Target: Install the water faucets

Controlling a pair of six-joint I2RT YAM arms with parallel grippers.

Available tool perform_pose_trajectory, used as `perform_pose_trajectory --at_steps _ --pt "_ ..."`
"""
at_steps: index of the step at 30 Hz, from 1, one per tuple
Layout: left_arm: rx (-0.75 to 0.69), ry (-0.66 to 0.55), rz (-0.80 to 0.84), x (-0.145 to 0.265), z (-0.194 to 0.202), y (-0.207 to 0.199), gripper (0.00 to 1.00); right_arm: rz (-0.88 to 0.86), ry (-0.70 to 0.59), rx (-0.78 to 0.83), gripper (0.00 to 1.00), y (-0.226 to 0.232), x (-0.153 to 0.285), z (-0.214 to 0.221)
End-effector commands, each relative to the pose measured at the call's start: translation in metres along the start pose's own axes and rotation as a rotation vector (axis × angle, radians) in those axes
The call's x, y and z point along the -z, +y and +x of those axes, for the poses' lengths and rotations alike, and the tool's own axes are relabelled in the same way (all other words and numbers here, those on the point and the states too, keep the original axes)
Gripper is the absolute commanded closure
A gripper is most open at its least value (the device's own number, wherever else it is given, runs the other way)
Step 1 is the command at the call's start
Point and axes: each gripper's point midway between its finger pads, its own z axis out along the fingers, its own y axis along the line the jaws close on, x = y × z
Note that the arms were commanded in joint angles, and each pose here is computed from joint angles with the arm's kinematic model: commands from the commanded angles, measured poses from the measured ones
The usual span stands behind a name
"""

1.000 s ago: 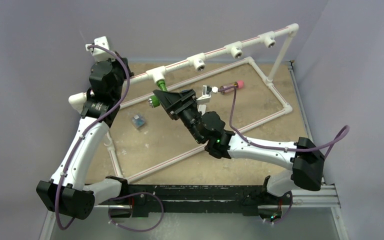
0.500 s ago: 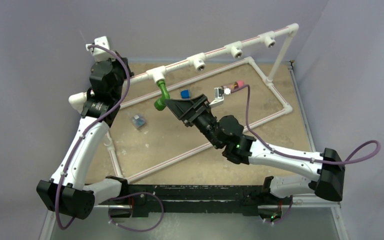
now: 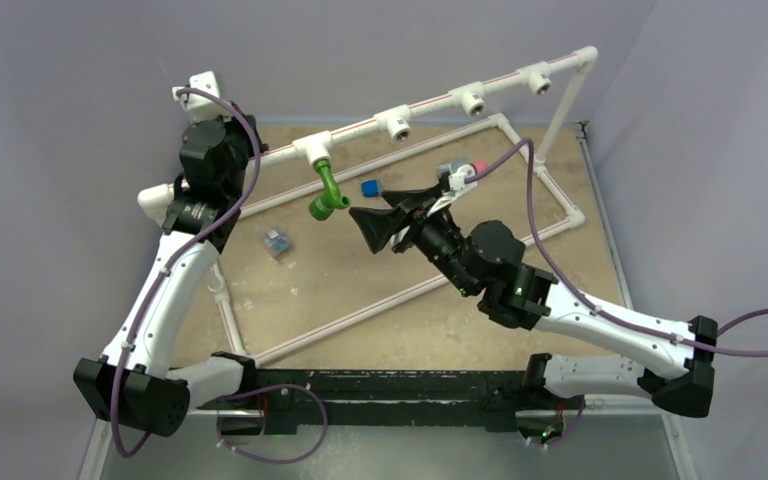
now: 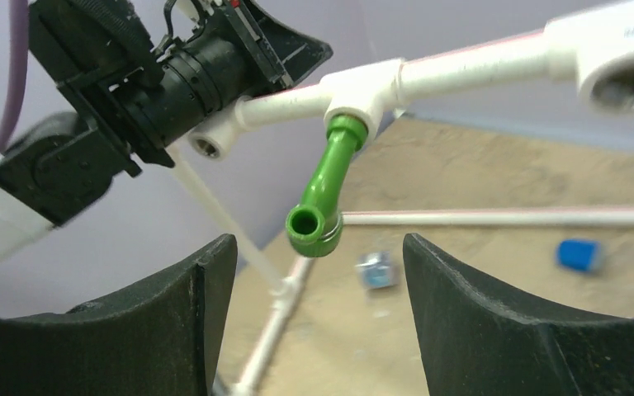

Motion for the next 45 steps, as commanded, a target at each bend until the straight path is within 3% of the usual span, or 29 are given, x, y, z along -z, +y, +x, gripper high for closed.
perform_pose_trajectory --at_steps 1,13,23,31,45 --pt "-0.072 0.297 -0.016 0.010 0.085 0.011 1.00 -0.031 -0.045 0.498 0.25 -0.001 0.007 -0.046" --pt "-0.077 0.288 -0.019 0.012 0.083 0.013 1.00 -0.224 -0.015 1.323 0.24 0.017 0.005 -0.035" --pt "-0.076 0.292 -0.016 0.013 0.086 0.013 1.00 -0.087 -0.009 2.012 0.21 0.007 0.005 -0.021" --pt "-0.074 0.294 -0.011 0.013 0.087 0.012 1.00 -0.100 0.068 2.168 0.24 0.014 -0.018 -0.004" --pt "-0.071 0.297 -0.005 0.012 0.087 0.010 1.00 -0.111 0.073 2.250 0.23 0.031 -0.044 0.002"
